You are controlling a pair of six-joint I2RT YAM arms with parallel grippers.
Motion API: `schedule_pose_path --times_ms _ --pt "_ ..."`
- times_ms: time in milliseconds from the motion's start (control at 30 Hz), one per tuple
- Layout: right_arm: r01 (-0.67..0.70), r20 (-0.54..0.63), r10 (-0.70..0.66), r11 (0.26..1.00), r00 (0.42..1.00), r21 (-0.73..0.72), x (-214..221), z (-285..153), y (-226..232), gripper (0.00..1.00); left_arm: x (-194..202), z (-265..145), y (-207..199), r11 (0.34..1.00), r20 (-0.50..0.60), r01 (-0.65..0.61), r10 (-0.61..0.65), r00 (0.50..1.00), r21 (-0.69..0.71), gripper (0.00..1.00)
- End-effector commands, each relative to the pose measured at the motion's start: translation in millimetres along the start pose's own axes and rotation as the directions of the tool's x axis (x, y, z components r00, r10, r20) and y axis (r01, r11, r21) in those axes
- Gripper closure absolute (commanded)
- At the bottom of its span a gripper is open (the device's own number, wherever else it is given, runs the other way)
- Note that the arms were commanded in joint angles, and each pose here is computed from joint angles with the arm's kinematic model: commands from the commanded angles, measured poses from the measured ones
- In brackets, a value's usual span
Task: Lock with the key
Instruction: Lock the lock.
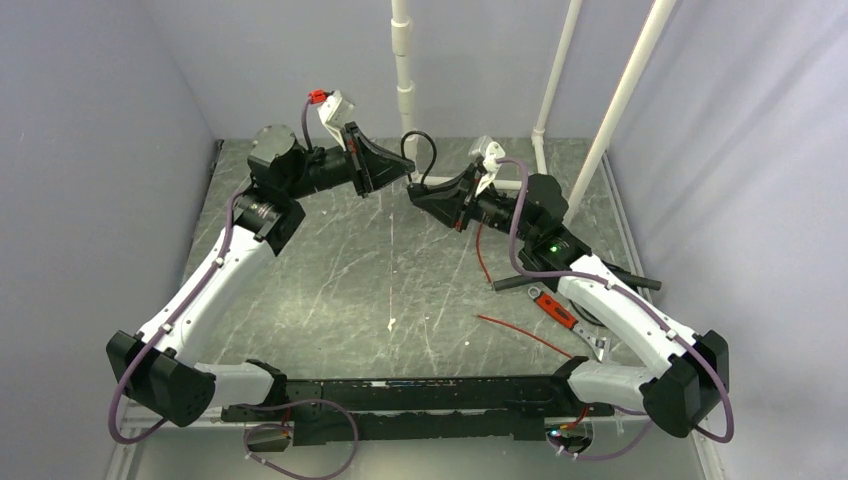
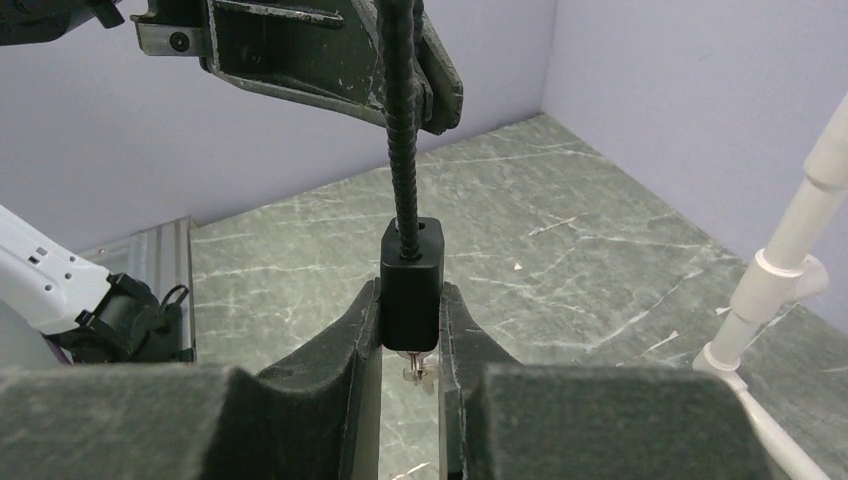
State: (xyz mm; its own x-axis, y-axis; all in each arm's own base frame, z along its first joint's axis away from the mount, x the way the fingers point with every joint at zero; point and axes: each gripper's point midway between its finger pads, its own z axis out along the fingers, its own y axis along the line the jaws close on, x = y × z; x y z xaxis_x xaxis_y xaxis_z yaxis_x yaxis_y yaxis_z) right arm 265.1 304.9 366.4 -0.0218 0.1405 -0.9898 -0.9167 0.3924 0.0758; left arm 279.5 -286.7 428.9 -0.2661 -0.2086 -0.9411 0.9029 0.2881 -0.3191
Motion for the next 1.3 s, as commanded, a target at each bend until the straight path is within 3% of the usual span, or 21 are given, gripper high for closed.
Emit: schedule_pose_path --times_ms 0,633,1000,1267 --pt "0.088 0.178 -0.079 0.995 0.981 -0.044 -64 6 14 1.00 17 -1 -14 0.998 -0.047 0.046 -0.044 0.998 0.049 1.00" --pt "0.125 0.236 -0.118 0.992 0.965 -0.017 -82 -1 15 1.00 31 -12 13 0.994 -0.070 0.097 -0.100 0.992 -0.045 1.00" --pt "0.093 0.237 -0.088 0.996 0.967 -0.009 -83 2 12 1.00 38 -9 -10 0.996 -0.110 0.058 -0.050 0.993 0.073 1.00" --pt "0.102 0.271 -0.102 0.995 0.957 0.012 -98 6 8 1.00 68 -12 -9 0.995 -0.187 0.084 -0.072 0.980 0.059 1.00"
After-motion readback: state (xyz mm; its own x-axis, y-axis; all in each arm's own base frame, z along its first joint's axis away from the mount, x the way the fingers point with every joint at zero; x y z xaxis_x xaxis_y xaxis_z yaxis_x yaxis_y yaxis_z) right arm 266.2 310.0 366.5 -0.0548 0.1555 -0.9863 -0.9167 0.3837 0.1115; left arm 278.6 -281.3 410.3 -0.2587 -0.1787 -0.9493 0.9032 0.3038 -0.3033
